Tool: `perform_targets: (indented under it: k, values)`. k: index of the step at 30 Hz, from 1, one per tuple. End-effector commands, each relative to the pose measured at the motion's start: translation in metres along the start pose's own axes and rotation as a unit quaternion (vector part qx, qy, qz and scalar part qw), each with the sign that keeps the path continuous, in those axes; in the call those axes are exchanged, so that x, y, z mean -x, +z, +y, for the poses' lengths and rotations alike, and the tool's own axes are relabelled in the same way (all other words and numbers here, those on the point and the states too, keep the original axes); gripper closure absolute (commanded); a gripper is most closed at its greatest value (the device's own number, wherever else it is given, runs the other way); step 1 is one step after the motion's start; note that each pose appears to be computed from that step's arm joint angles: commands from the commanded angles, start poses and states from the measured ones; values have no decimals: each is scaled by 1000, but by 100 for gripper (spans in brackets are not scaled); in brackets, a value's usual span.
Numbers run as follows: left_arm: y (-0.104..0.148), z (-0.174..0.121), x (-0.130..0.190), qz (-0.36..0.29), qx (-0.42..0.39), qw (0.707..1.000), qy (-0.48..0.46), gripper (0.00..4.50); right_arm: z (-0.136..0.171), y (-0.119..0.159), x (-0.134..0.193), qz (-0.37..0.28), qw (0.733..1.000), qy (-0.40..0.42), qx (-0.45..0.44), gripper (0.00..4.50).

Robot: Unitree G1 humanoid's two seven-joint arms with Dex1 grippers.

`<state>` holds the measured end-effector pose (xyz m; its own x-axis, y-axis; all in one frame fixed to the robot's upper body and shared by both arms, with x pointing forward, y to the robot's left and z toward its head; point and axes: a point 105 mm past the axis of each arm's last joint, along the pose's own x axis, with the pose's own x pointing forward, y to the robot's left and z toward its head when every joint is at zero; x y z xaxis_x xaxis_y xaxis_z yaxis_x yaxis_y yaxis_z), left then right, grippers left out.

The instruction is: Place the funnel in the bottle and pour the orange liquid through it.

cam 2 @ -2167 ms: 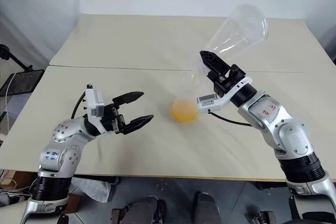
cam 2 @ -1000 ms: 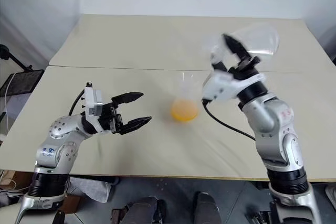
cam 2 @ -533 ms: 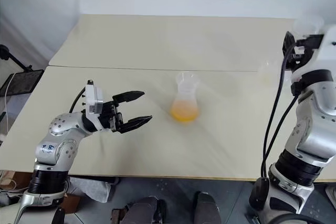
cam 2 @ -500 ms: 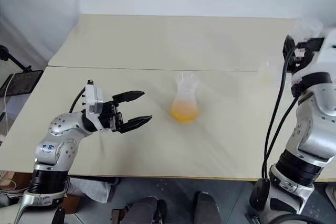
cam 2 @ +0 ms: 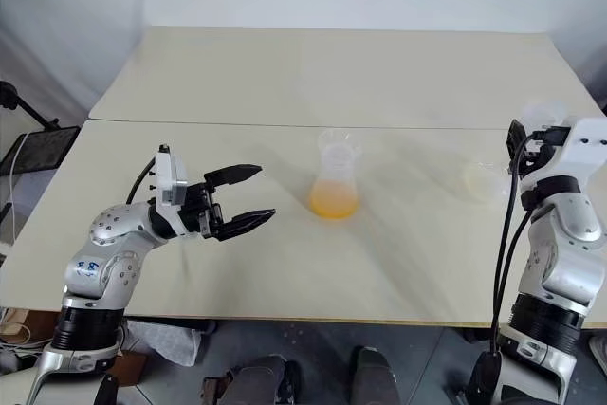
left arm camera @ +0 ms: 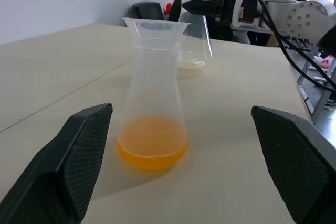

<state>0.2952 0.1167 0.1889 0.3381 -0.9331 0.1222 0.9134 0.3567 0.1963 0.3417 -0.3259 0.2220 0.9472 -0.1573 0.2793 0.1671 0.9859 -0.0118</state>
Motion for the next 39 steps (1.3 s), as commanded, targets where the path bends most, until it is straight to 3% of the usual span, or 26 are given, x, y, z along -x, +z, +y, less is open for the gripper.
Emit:
perform_targets:
  k: [1,2,3,12,21,26,29,32,36,39]
  values:
    - [10,-6,0,-11,-14,1000,-9,0,-5,25,6,-50,999,-2,9,44]
    - [10,-6,1,-10,-12,1000,-9,0,-5,28,8,-58,998,-3,14,9]
    - [10,-6,1,-10,-10,1000,-8,0,-6,30,9,-58,998,1,10,4]
    - [8,1,5,-7,-3,1000,3,0,14,48,39,-50,991,120,15,4]
    - [6,4,11,-2,-14,1000,6,0,12,57,73,-54,976,208,36,4]
    - [-1,6,23,33,-10,999,6,0,25,48,118,2,934,349,80,4]
    - [-6,2,42,77,-13,997,-21,0,51,29,153,71,874,475,71,4]
    - [-5,1,53,88,-34,995,-35,0,61,33,153,43,866,493,72,4]
    - [-8,7,58,110,-48,993,4,0,73,20,164,61,833,542,87,4]
    - [-10,6,61,115,-59,992,15,0,73,16,164,52,826,552,99,4]
